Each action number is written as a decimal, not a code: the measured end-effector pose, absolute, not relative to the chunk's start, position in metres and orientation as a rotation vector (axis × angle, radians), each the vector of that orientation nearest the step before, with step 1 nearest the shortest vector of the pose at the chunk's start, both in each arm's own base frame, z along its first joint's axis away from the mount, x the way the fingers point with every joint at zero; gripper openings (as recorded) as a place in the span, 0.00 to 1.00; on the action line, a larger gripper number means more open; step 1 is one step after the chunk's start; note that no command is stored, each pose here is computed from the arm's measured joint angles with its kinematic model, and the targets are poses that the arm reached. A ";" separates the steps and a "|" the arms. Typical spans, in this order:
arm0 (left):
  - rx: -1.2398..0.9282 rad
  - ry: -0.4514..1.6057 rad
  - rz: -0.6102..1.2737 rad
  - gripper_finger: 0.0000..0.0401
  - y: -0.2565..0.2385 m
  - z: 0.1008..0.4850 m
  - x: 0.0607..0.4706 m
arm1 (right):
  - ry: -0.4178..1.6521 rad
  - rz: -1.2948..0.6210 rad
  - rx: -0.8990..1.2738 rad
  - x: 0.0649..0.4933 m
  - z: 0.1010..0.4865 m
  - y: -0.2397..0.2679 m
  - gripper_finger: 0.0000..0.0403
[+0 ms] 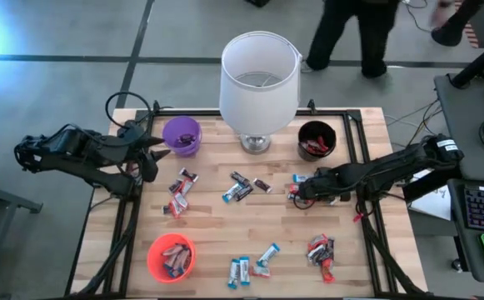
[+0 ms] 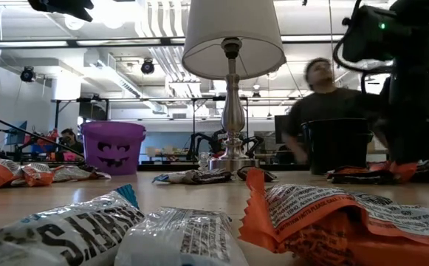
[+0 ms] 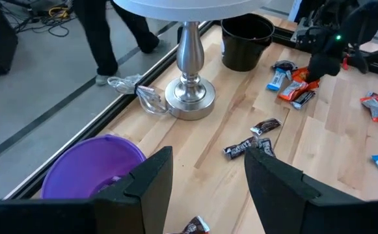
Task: Organize candy in baskets
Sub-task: Put the orange chocolate bar into the black bucket
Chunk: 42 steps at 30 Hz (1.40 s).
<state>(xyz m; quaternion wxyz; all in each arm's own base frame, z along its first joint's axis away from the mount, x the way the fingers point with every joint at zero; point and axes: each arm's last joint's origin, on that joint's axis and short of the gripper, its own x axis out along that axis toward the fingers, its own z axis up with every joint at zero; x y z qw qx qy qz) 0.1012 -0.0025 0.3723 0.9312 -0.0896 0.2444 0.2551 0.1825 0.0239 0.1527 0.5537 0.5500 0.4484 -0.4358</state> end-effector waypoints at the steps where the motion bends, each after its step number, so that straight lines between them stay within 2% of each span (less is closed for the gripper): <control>1: -0.183 0.501 0.522 0.43 -0.003 0.372 0.102 | 1.054 -1.008 1.304 0.184 0.156 0.024 0.03; 6: -0.186 0.496 0.521 0.43 -0.002 0.373 0.100 | 1.019 -0.884 1.328 0.189 0.179 0.027 0.03; 11: -0.194 0.476 0.519 0.43 -0.001 0.374 0.094 | 0.965 -0.861 1.317 0.188 0.200 0.026 0.03; 19: -0.190 0.486 0.521 0.43 0.000 0.373 0.089 | 0.843 -0.954 1.169 0.186 0.237 0.017 0.03; 28: -0.247 0.516 0.546 0.43 0.000 0.369 0.086 | 0.816 -1.085 0.995 0.179 0.276 -0.015 0.03; 37: -0.282 0.510 0.556 0.43 0.000 0.369 0.086 | 0.783 -1.114 0.905 0.174 0.303 -0.059 0.03; 42: -0.281 0.505 0.554 0.43 0.001 0.370 0.084 | 0.840 -1.090 0.880 0.164 0.305 -0.084 0.03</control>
